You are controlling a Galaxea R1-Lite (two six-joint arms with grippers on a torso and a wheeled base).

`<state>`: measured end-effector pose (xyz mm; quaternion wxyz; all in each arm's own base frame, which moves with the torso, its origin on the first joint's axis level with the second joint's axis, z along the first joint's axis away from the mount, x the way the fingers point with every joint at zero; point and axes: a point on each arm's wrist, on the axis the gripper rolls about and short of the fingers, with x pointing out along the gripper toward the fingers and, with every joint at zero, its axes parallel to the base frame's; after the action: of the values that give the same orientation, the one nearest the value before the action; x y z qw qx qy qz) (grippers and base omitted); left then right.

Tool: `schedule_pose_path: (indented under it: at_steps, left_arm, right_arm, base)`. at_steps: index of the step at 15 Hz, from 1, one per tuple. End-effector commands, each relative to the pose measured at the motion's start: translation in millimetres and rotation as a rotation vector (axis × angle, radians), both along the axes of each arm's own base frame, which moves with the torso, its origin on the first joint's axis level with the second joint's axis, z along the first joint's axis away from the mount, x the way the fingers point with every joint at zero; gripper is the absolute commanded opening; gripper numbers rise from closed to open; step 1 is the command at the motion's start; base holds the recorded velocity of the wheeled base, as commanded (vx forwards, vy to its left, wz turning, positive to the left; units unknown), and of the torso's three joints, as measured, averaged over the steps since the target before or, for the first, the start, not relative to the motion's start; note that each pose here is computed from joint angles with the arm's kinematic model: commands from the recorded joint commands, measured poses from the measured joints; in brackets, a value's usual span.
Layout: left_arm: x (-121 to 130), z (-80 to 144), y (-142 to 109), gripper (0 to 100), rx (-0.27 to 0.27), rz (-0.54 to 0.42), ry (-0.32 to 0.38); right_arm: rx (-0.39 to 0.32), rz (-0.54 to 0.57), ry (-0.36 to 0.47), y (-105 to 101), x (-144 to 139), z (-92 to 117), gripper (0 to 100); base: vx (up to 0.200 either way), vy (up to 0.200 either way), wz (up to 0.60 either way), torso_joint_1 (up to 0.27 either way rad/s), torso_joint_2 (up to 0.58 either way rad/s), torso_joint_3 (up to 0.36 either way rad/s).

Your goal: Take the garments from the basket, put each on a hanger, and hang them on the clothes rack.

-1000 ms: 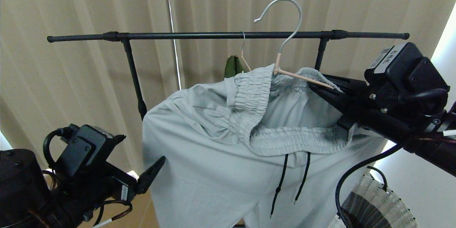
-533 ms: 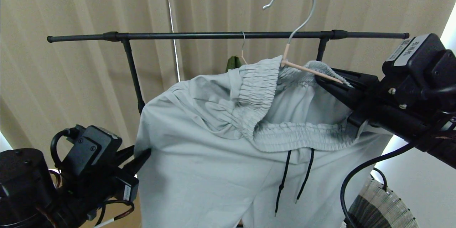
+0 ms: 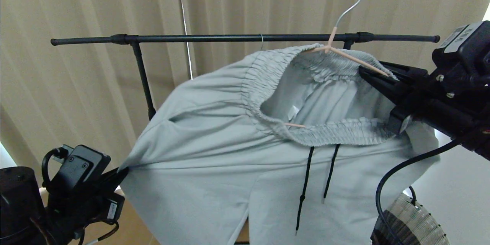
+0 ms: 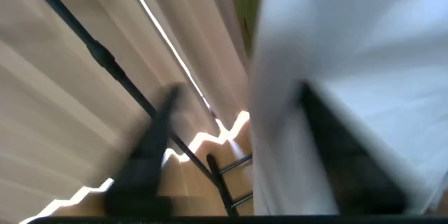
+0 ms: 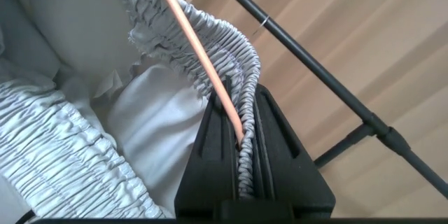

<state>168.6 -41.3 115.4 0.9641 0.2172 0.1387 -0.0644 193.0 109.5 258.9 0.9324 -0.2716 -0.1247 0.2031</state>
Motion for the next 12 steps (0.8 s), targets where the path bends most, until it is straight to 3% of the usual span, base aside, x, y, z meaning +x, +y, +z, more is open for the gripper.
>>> schedule_pose_path:
  at_steps: [1, 7, 8, 12]
  left_arm:
    - [2, -4, 3, 0, 0.015, 0.018, 0.023]
    - [-1, 1, -3, 0, -0.002, -0.014, -0.015]
    - [-1, 2, -3, 100, -0.004, -0.017, -0.021]
    - [-12, 15, 0, 100, -0.027, -0.024, -0.094]
  right_arm:
    - [0.005, -0.025, -0.009, -5, 2, 3, 0]
    - [0.001, -0.027, -0.001, -6, 1, 0, 0]
    - [-0.001, -0.027, 0.001, -5, 1, 0, 0]
    - [-0.010, -0.057, 0.024, -11, 2, -7, 0]
  base:
    - [0.000, 0.000, 0.00, 0.000, 0.00, 0.000]
    - [0.000, 0.000, 0.00, 0.000, 0.00, 0.000]
    - [0.000, 0.000, 0.00, 0.000, 0.00, 0.000]
    - [0.000, 0.000, 0.00, 0.000, 0.00, 0.000]
